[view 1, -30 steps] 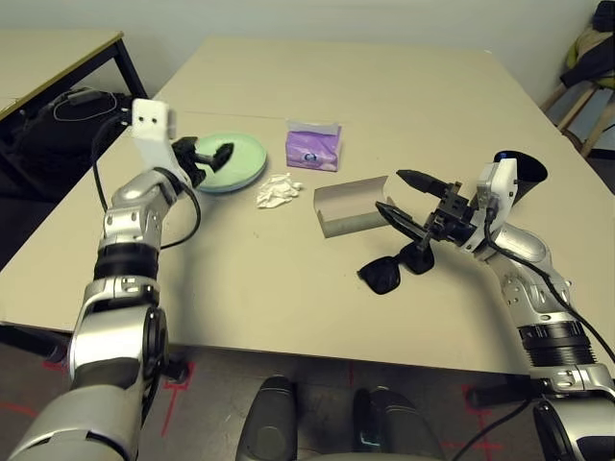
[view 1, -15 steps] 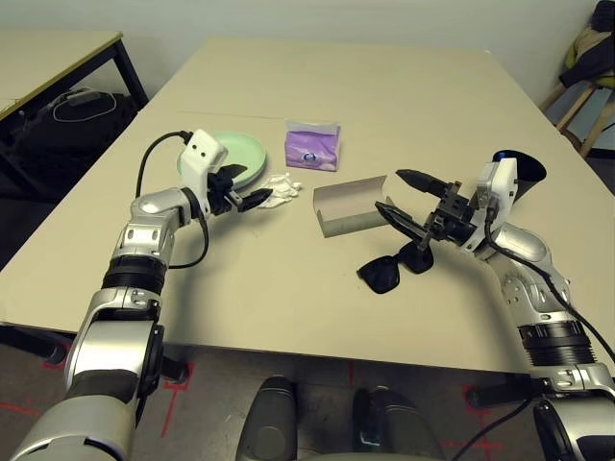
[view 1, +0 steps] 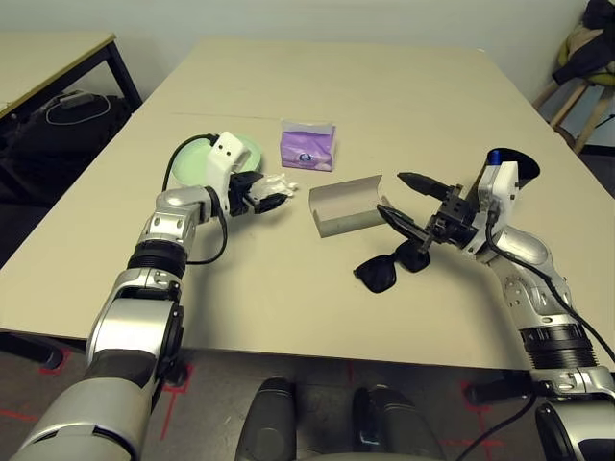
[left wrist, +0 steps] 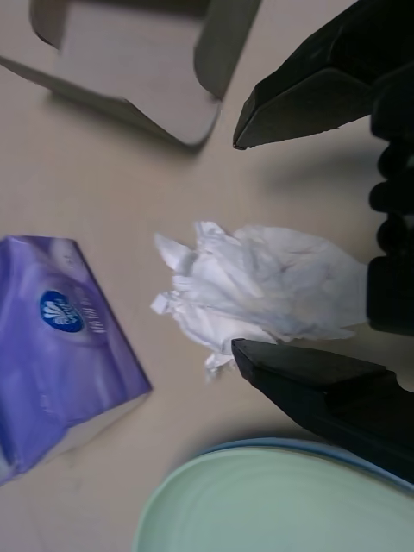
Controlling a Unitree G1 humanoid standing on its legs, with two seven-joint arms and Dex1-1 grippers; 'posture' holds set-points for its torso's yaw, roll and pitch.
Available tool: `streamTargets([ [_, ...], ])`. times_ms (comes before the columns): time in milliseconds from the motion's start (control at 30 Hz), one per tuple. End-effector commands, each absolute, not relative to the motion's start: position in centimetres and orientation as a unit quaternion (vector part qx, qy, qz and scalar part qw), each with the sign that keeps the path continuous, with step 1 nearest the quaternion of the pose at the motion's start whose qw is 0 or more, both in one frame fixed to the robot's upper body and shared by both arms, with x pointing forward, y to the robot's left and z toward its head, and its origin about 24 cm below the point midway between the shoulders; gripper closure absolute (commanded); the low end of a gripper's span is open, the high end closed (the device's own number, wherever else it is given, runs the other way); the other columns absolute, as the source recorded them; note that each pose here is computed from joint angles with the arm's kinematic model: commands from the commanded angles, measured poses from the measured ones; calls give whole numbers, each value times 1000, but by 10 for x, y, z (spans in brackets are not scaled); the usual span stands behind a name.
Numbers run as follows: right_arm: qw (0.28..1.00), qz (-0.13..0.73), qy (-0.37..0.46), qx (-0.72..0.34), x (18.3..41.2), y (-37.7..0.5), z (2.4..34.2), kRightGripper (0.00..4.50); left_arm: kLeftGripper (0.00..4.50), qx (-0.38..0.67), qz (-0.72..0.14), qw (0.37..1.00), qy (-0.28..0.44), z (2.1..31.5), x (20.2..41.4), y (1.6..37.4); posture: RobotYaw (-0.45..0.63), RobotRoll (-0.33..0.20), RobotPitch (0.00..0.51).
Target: Organize and tidy the items on the table.
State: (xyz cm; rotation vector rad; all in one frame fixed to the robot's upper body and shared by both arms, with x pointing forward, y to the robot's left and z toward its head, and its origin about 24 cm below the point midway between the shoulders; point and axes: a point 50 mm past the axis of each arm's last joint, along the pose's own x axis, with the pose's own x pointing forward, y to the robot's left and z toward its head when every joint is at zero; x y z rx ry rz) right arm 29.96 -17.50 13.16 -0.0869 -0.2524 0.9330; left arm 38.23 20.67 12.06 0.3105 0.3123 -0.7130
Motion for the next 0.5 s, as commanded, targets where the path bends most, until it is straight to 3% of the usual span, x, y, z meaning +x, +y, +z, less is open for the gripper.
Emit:
streamTargets([
  [33,885,446,-128,-48,296,-179,134,0,56,171,-336,912,163,121,386,205,191,0,67],
  [267,884,447,-128,-48,295,-178,136,0,56,165,-333,915,156,122,387,203,192,0,74],
  [367,884,448,-128,-48,295,-177,137,0,674,159,-326,919,154,122,387,205,194,0,75],
  [500,883,449,-129,-48,296,-175,140,0,2208,167,-322,919,157,122,386,208,201,0,75],
])
